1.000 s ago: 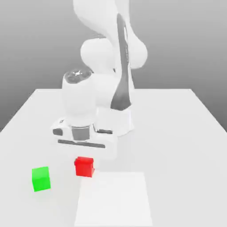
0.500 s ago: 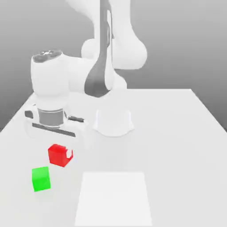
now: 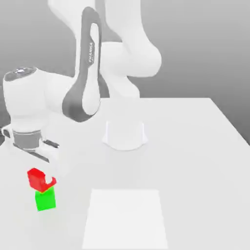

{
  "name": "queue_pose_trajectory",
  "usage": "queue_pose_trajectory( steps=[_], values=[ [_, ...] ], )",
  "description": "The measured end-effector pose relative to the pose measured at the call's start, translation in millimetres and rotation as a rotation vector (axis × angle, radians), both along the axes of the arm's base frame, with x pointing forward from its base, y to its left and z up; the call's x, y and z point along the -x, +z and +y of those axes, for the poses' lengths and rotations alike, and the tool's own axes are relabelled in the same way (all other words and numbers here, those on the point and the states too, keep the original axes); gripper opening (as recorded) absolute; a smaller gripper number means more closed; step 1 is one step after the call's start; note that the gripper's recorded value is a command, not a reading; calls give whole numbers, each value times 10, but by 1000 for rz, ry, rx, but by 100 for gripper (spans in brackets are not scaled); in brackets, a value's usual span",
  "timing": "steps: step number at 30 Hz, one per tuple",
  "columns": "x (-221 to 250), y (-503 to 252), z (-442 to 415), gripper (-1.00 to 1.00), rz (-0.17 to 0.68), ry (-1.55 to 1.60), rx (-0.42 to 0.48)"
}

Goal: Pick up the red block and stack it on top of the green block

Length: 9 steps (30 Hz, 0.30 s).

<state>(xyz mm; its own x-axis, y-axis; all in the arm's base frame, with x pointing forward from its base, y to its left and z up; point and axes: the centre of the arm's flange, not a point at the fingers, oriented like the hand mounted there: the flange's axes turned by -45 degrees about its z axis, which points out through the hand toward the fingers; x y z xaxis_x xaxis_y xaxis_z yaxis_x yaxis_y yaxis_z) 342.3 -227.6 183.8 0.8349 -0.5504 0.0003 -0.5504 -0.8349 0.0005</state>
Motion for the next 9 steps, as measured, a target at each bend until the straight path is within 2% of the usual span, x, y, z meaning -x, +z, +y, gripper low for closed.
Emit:
queue_pose_trajectory(
  steps=[5, 9],
  values=[
    [3, -34, 3, 100, 0, 0, 0],
    [-7, 269, -21, 100, 0, -3, 2]
  ],
)
